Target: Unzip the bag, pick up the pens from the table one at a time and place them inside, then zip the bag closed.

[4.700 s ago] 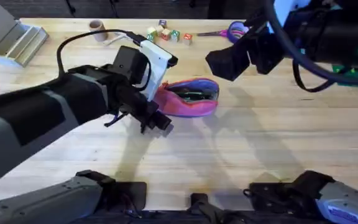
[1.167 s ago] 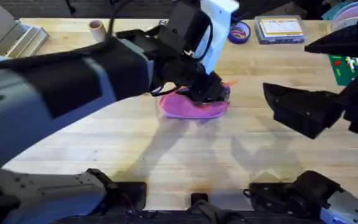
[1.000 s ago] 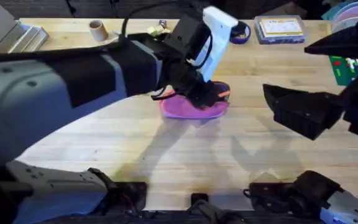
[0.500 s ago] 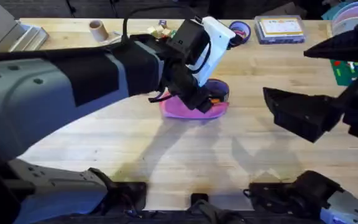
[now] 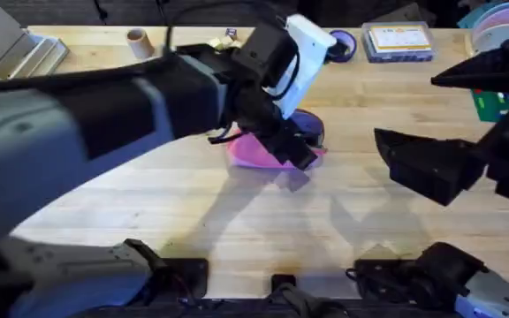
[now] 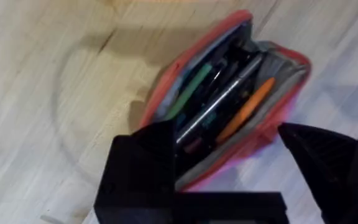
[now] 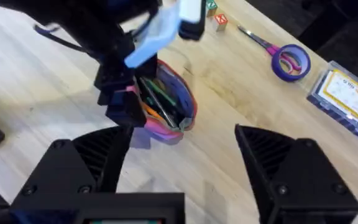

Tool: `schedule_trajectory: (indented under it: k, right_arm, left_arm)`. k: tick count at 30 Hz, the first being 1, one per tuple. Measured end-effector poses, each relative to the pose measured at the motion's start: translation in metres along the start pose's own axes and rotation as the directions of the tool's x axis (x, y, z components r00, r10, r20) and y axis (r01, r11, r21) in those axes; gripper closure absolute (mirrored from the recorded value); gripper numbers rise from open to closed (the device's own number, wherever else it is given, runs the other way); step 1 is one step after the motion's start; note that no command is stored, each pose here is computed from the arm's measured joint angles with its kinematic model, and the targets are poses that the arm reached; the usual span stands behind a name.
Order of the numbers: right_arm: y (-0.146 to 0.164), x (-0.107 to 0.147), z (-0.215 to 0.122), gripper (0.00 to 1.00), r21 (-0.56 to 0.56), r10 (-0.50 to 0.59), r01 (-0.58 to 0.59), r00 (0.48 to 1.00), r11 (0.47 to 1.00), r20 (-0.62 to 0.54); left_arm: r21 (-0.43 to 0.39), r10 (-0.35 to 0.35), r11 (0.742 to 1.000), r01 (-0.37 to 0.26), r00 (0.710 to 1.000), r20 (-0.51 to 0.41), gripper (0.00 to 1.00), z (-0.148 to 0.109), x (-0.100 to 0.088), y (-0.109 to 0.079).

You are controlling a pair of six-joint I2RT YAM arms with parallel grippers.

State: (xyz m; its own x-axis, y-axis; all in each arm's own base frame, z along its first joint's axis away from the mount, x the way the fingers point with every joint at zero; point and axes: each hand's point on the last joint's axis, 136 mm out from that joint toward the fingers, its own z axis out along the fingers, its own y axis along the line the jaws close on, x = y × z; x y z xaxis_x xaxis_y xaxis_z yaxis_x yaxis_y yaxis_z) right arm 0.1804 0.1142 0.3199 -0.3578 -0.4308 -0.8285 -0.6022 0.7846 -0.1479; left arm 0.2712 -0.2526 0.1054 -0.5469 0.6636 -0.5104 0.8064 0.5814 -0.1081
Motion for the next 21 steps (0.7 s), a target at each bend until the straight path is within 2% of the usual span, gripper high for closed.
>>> schedule_trajectory:
  k: [7,8,14,21]
  right_arm:
    - [0.000,0.000,0.000,0.003,0.000,0.000,0.000,1.000,1.000,0.000]
    - [0.000,0.000,0.000,0.003,0.000,0.000,0.000,1.000,1.000,0.000]
    - [0.000,0.000,0.000,0.003,0.000,0.000,0.000,1.000,1.000,0.000]
    - [0.000,0.000,0.000,0.003,0.000,0.000,0.000,1.000,1.000,0.000]
  left_arm:
    - [-0.038,0.046,0.998,-0.041,0.985,0.167,0.006,-0.060,-0.028,-0.010]
    - [-0.053,0.052,0.998,-0.042,0.977,0.207,0.006,-0.086,-0.030,-0.013]
    - [-0.081,0.017,0.997,-0.002,0.982,0.188,0.007,-0.115,-0.007,-0.006]
    - [-0.139,0.030,0.990,-0.004,0.981,0.190,0.007,-0.148,0.018,0.010]
